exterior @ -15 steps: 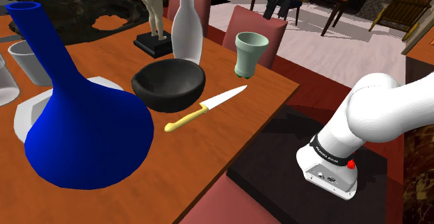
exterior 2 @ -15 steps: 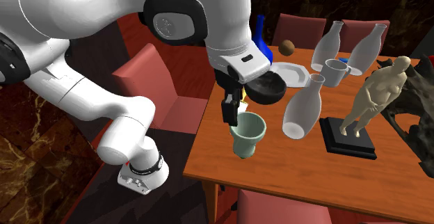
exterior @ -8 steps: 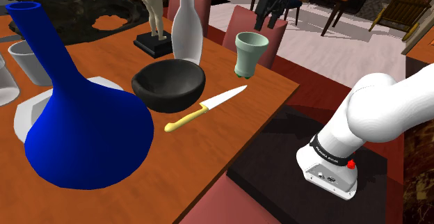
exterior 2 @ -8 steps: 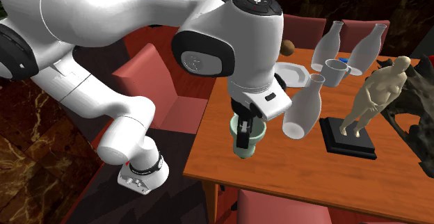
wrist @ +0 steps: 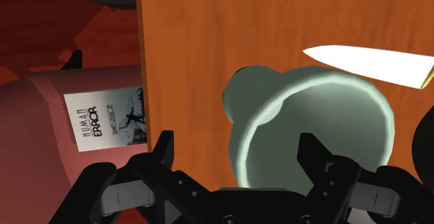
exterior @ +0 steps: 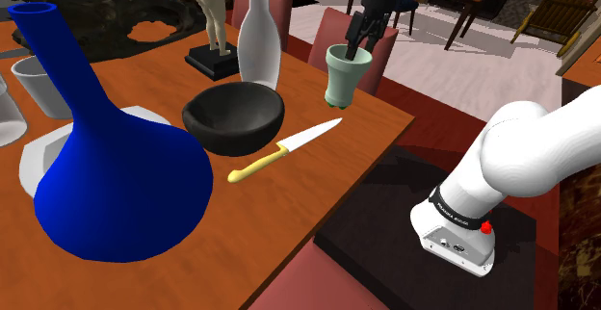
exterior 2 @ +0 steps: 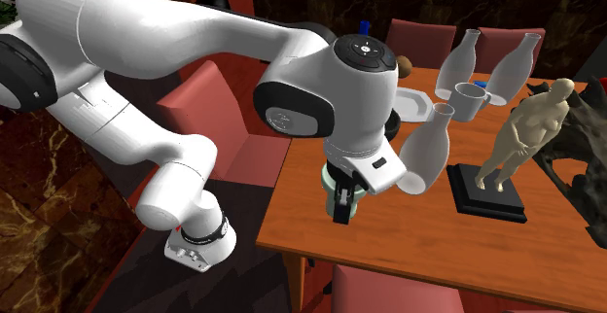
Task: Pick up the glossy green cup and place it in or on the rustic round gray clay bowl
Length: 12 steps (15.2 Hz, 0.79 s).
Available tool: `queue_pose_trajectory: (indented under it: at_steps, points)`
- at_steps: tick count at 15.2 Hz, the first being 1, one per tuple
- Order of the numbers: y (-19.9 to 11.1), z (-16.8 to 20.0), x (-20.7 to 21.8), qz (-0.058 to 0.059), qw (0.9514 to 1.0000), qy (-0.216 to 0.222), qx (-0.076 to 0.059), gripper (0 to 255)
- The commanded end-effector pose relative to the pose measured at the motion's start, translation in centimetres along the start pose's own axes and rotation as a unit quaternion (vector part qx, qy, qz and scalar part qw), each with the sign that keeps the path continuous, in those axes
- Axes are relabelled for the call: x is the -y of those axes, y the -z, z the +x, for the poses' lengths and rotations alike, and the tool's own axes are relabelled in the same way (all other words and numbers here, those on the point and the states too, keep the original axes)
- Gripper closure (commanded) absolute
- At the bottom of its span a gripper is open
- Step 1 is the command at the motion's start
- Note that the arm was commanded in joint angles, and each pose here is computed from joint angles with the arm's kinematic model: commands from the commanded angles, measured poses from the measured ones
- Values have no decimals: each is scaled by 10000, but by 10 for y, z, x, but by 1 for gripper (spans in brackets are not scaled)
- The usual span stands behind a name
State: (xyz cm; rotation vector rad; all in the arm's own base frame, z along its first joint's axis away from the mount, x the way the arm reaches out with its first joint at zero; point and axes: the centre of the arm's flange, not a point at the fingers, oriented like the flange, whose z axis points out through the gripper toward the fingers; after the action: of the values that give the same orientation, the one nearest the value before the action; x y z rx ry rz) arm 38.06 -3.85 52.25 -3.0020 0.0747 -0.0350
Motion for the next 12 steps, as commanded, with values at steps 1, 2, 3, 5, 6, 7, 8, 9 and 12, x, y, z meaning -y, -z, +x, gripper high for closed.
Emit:
queue_pose_trajectory:
  at_steps: [1,2,3,5,6,7,8,9,12]
  points:
    - [-4,0,0,0,10000,1,-2,0]
    - [-4,0,0,0,10000,1,-2,0]
    - [-4,0,0,0,10000,1,-2,0]
    - [-4,0,0,0,10000,1,-2,0]
    - [-4,0,0,0,10000,1,-2,0]
    - [-4,0,0,0,10000,1,-2,0]
    - [-4,0,0,0,10000,1,-2,255]
    - [-4,0,0,0,10000,1,-2,255]
    - [-4,0,0,0,10000,1,-2,255]
